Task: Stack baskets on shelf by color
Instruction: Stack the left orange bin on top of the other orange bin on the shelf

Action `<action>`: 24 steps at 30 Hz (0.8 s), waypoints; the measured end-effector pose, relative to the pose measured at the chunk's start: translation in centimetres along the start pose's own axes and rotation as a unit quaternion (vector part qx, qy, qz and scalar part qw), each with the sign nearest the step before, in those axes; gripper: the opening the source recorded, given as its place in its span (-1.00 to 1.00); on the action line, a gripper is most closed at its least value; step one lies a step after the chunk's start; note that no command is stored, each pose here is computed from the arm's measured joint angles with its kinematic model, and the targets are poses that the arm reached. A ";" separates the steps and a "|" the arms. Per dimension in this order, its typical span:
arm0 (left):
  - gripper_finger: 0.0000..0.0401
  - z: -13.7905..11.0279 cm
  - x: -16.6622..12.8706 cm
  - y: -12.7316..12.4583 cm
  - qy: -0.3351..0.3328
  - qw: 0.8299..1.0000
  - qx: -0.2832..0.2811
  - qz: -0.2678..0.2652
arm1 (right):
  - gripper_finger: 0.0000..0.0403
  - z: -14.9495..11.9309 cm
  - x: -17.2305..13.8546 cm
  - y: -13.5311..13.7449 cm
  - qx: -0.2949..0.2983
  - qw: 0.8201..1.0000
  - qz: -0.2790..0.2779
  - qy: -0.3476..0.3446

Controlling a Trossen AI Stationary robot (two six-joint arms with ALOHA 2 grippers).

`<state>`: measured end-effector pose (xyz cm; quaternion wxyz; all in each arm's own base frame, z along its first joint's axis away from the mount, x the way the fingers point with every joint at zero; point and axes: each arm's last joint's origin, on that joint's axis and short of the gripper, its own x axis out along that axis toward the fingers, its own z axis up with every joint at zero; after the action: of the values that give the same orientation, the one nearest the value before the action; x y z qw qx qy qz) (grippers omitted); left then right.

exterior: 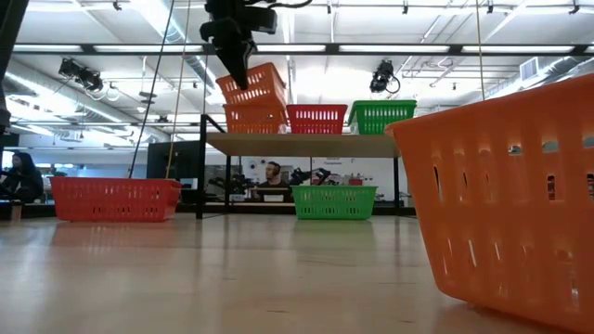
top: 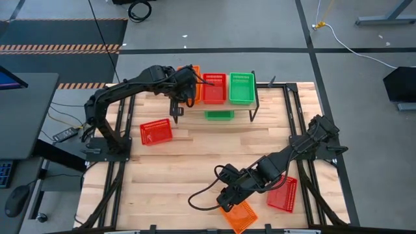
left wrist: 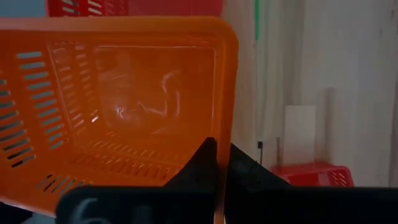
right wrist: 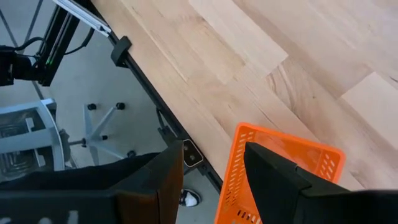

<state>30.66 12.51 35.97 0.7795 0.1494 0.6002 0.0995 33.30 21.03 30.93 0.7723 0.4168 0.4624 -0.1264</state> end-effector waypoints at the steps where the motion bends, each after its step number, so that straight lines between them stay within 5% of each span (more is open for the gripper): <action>1: -0.97 0.0 0.0 0.0 0.000 1.000 -0.001 -0.002 | -0.14 0.0 0.0 0.0 0.000 1.000 0.000 0.000; 10: -0.93 0.3 0.8 -0.1 0.008 1.000 -0.027 -0.013 | -0.14 0.0 0.0 0.0 -0.005 1.000 -0.002 -0.001; 24: -0.58 0.3 0.8 -0.1 0.008 0.999 -0.053 -0.010 | -0.14 -0.7 -0.1 0.1 -0.009 1.000 0.001 0.003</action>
<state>31.14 12.63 35.32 0.7825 0.1015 0.6016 0.1244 32.92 21.59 30.92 0.7744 0.4110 0.4657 -0.1205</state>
